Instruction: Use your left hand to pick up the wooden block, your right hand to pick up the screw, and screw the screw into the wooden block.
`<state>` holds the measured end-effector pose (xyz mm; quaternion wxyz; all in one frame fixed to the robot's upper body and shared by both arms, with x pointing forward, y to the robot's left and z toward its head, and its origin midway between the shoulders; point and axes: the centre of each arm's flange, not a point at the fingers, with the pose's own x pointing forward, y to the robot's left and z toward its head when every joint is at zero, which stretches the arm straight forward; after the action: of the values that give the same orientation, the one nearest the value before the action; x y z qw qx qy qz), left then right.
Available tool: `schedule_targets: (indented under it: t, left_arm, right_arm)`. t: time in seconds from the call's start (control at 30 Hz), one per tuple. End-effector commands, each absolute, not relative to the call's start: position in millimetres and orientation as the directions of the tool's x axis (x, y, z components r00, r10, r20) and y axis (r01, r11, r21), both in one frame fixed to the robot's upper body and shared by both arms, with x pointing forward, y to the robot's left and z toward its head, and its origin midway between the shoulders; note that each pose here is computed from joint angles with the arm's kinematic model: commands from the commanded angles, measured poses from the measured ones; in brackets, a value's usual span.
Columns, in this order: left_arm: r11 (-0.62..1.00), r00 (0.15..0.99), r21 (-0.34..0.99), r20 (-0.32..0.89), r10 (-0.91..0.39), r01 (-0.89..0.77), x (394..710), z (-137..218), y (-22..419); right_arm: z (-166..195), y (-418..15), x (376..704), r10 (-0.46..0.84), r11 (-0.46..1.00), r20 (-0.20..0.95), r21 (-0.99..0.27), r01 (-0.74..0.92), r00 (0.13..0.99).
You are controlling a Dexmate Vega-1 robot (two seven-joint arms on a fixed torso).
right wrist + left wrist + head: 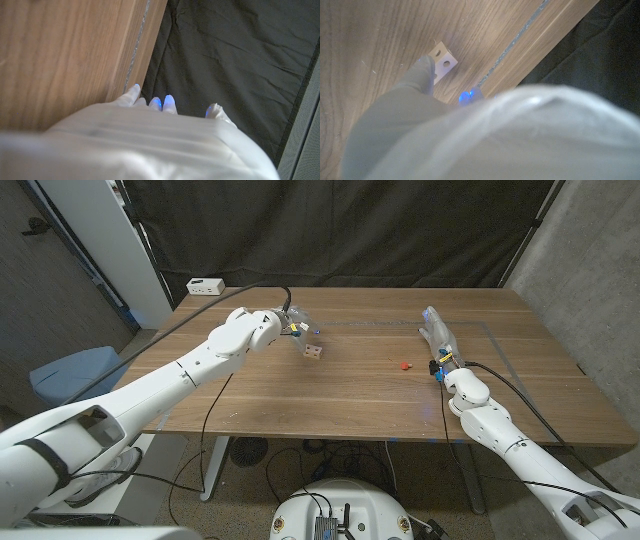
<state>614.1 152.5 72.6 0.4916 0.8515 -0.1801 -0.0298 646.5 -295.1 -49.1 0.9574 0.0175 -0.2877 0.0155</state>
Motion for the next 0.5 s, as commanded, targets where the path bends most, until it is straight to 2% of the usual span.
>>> schedule_targets:
  t: [0.03, 0.5]
  left_arm:
    - [-0.432, 0.933, 0.86, 0.126, -0.336, -0.272, 622.3, 61.6, 150.7]
    - [-0.429, 0.932, 0.863, 0.116, -0.343, -0.265, 628.4, 52.8, 145.7]
  right_arm:
    - [-47.8, -294.3, 647.6, 0.019, 0.999, 0.551, 0.025, -0.039, 0.834]
    - [-49.7, -294.6, 647.5, 0.014, 0.999, 0.549, 0.03, -0.036, 0.836]
